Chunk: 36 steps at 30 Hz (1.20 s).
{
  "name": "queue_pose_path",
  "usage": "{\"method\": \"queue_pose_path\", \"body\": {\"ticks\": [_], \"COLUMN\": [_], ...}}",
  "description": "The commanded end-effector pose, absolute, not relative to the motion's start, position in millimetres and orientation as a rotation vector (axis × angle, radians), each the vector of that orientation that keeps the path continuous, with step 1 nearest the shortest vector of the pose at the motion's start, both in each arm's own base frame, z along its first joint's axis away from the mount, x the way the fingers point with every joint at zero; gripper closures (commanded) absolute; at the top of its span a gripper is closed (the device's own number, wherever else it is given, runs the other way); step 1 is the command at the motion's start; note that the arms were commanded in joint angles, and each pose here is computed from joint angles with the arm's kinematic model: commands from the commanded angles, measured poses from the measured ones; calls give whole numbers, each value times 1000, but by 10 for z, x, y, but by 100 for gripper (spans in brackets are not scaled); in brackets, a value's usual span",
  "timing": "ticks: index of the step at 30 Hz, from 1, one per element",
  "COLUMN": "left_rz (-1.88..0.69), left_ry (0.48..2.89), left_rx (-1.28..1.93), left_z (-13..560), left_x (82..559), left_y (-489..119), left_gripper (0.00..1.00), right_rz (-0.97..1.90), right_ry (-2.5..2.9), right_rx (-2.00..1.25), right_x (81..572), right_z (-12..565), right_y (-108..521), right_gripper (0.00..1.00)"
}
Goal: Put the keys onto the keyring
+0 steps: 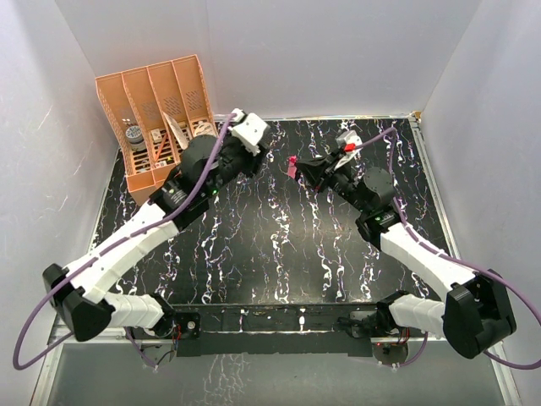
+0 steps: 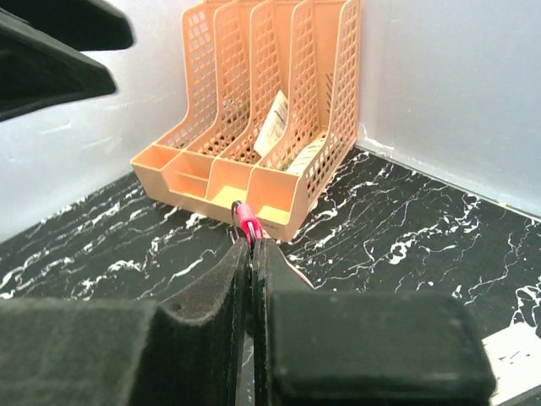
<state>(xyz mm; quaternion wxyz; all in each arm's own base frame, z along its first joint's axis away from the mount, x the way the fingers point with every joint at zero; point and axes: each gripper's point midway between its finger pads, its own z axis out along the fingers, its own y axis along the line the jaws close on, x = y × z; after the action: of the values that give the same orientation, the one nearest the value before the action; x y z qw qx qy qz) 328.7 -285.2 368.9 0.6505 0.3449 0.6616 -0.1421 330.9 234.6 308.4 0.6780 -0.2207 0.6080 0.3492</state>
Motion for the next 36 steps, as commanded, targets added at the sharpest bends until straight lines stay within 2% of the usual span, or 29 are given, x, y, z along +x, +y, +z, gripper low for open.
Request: {"method": "queue_pose_path", "body": {"ticks": [1, 8, 23, 36], "left_rz": [-491, -638, -849, -977], "left_ry": [1336, 1372, 1364, 1376], "left_rx": [520, 404, 334, 308], "left_z": [4265, 4113, 4131, 4118], "left_x": [3166, 3188, 3168, 3188], "left_y": [-2748, -2869, -3133, -3344], "left_gripper": [64, 67, 64, 69], "right_rz": [831, 904, 964, 959], "right_ry": [1176, 1084, 912, 864], "right_rx": [-354, -234, -135, -66], "right_x": [3218, 3103, 2960, 3039], "right_z": [3623, 3771, 3967, 3930], "right_y": [2199, 2081, 1925, 1849], "right_gripper": [100, 100, 100, 100]}}
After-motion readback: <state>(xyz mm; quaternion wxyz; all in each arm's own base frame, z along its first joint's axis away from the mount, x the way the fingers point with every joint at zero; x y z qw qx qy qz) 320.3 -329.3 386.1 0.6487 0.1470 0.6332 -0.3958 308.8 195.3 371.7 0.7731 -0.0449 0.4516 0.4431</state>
